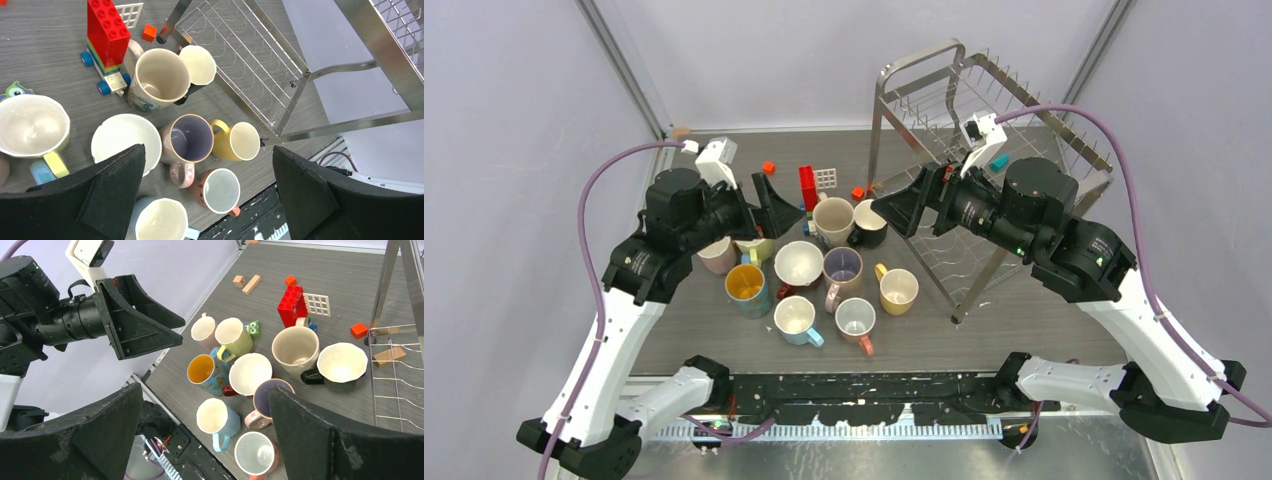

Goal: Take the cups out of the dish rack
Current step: Reset both arms

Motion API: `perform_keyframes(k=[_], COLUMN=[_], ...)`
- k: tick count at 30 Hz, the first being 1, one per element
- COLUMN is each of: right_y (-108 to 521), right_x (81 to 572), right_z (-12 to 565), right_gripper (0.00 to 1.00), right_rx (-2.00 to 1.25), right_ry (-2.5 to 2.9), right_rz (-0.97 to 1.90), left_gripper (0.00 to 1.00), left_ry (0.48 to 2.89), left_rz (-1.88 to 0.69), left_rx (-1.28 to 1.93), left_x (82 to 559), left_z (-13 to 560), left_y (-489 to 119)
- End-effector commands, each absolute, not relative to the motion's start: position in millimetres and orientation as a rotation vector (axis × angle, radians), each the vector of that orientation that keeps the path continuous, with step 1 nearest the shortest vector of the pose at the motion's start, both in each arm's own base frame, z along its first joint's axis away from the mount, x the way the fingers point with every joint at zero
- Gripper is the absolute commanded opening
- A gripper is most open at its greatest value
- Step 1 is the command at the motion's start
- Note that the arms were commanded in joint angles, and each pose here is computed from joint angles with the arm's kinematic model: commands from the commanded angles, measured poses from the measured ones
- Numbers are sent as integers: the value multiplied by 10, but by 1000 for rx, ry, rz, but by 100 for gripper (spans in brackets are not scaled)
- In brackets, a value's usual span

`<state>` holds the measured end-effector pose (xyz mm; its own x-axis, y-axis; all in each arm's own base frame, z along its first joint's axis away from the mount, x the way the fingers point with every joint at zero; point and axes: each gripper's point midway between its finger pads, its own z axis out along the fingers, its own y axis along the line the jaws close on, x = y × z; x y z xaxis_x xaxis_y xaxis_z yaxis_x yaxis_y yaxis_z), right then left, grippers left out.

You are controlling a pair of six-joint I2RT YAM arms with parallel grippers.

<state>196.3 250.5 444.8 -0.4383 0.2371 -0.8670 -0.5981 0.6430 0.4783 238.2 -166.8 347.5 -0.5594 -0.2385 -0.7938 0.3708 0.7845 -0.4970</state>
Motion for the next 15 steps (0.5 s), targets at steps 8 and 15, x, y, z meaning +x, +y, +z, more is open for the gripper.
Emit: perform_keyframes(k=[8, 15], right_y=[2514, 2505], right_x=[1942, 1943], right_z=[4559, 4535], right_gripper=[100, 100], right_rx=[-296, -294], right_ry=[1730, 1734], right_rz=[1004, 1000], left_gripper=[100, 100], left_ry=[1991, 2006], left_rz=[-776, -768], left_rx=[136, 133], left_x=[2352, 2357], left_z=[3488, 3452], left_y=[-1642, -1636])
